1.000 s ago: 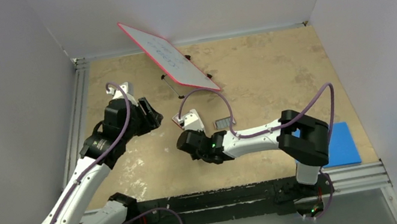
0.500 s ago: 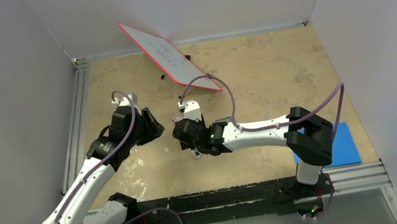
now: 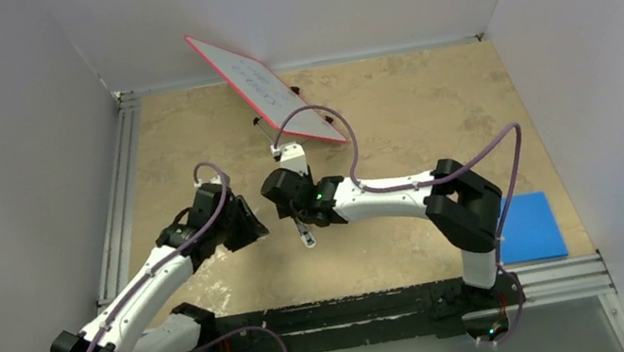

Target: Load the staples into the stapler

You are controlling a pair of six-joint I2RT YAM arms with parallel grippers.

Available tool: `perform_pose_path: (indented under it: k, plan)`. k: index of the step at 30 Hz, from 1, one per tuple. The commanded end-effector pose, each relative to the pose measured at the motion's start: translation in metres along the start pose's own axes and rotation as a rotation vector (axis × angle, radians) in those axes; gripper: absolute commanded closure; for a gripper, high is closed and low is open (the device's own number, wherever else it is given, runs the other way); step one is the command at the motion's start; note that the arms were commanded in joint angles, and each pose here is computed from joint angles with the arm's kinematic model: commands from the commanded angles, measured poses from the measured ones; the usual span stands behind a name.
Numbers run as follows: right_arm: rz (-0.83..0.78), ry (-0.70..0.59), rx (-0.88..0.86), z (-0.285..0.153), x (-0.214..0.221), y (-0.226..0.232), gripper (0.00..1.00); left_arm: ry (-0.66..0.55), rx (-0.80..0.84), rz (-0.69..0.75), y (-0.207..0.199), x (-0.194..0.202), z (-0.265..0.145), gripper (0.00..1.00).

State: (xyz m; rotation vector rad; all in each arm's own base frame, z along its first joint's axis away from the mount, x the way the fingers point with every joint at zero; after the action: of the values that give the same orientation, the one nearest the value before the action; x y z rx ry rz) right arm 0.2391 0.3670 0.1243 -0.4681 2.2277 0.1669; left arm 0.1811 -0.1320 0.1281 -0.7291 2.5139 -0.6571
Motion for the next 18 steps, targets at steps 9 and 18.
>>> perform_pose_path:
  k: [9, 18]
  plan:
    - [-0.068, 0.024, -0.039, 0.006, 0.003, 0.003, 0.64, 0.172, 0.19, -0.012, -0.017, 0.023, 0.025, 0.63]
    - [-0.012, 0.005, -0.02, 0.0, 0.002, -0.003, 0.73, 0.331, 0.275, 0.027, -0.022, 0.04, 0.047, 0.68]
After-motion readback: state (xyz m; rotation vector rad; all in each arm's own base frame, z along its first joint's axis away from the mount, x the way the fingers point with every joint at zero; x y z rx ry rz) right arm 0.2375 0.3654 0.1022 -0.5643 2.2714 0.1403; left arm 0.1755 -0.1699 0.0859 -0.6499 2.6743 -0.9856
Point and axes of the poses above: each gripper's point midway between its finger pads, its own z axis out along the fingers, its own y axis along the line the jaws close on, x = y × z, the point moved 5 cm from there along -z, back along the fingers, and after that the axes turned 15 degrees about -z, right-handed, at the moved point
